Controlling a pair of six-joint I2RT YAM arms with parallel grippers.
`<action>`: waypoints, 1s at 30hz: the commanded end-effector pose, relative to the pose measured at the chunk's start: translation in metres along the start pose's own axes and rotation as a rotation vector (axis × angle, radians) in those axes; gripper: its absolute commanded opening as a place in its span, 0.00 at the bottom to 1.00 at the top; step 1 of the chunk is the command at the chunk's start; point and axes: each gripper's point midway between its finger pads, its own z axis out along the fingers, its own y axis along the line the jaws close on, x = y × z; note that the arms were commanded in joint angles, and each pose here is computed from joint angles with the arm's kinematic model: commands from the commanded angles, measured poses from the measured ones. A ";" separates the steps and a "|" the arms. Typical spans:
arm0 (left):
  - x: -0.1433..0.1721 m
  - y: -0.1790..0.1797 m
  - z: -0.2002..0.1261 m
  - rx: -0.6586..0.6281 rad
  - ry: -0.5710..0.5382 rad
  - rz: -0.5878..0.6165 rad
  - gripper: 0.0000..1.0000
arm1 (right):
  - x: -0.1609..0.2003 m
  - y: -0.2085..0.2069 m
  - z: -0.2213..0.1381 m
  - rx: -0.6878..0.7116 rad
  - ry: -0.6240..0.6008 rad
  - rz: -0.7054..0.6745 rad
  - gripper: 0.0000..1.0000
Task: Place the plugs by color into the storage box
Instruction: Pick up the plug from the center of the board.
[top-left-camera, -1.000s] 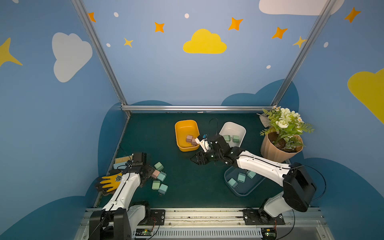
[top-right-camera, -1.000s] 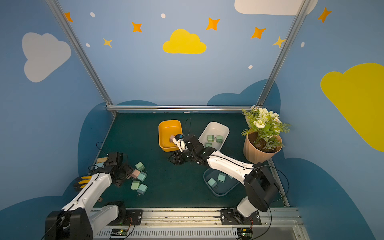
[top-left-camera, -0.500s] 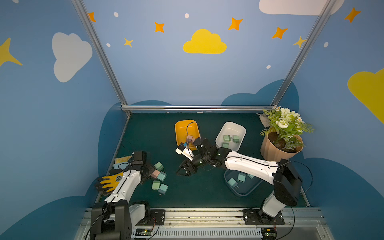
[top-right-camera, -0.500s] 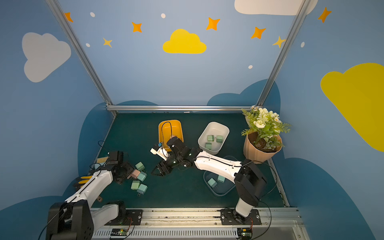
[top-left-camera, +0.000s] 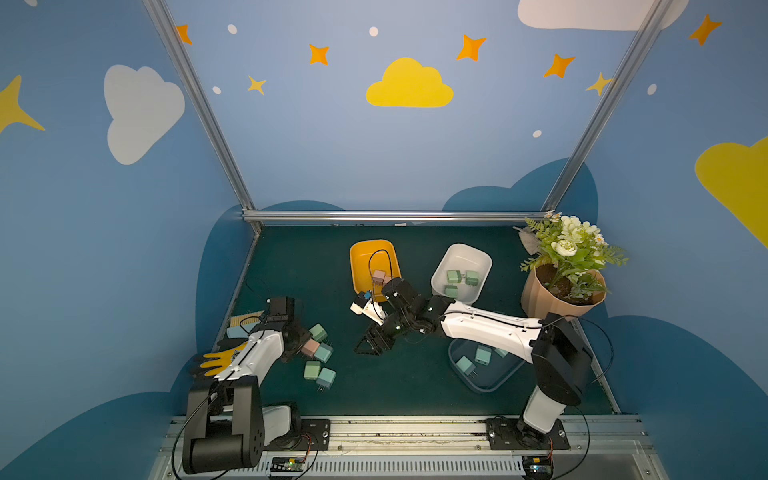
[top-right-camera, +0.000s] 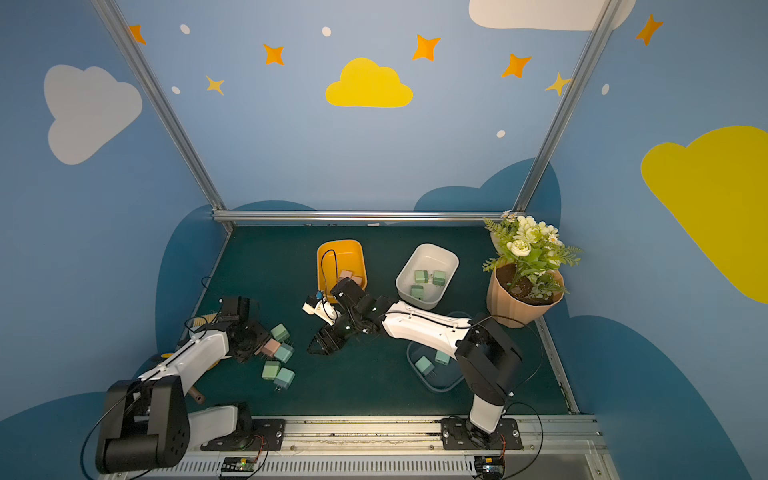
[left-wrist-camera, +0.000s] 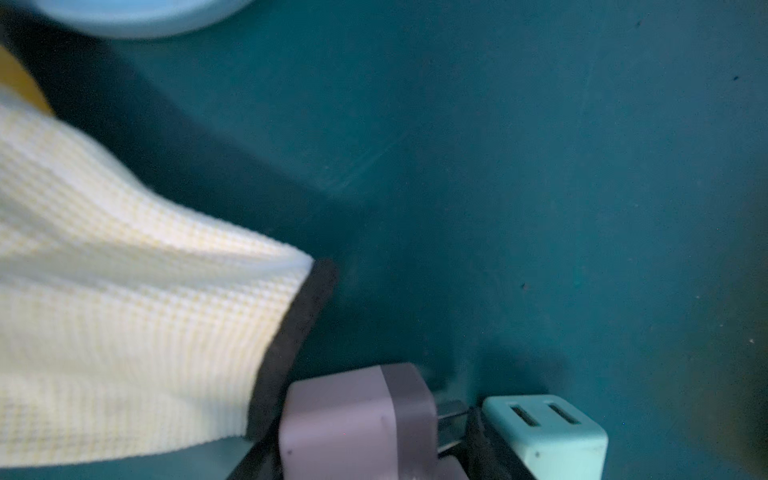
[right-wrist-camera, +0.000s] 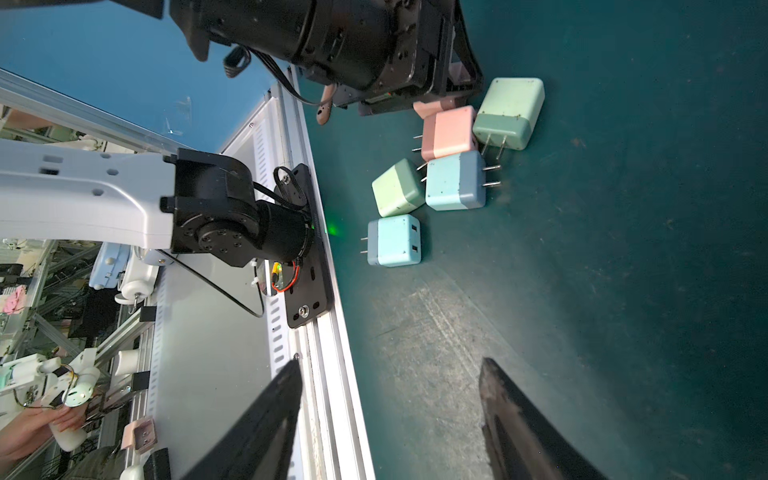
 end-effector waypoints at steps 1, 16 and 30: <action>0.008 0.004 0.009 -0.013 0.036 0.020 0.56 | -0.009 -0.001 -0.002 0.016 -0.009 -0.020 0.68; 0.012 0.003 -0.004 -0.009 0.015 0.039 0.54 | -0.008 -0.014 -0.001 0.064 -0.022 0.010 0.67; 0.007 0.006 -0.008 -0.025 -0.017 0.079 0.52 | -0.006 -0.016 0.002 0.061 -0.006 0.020 0.63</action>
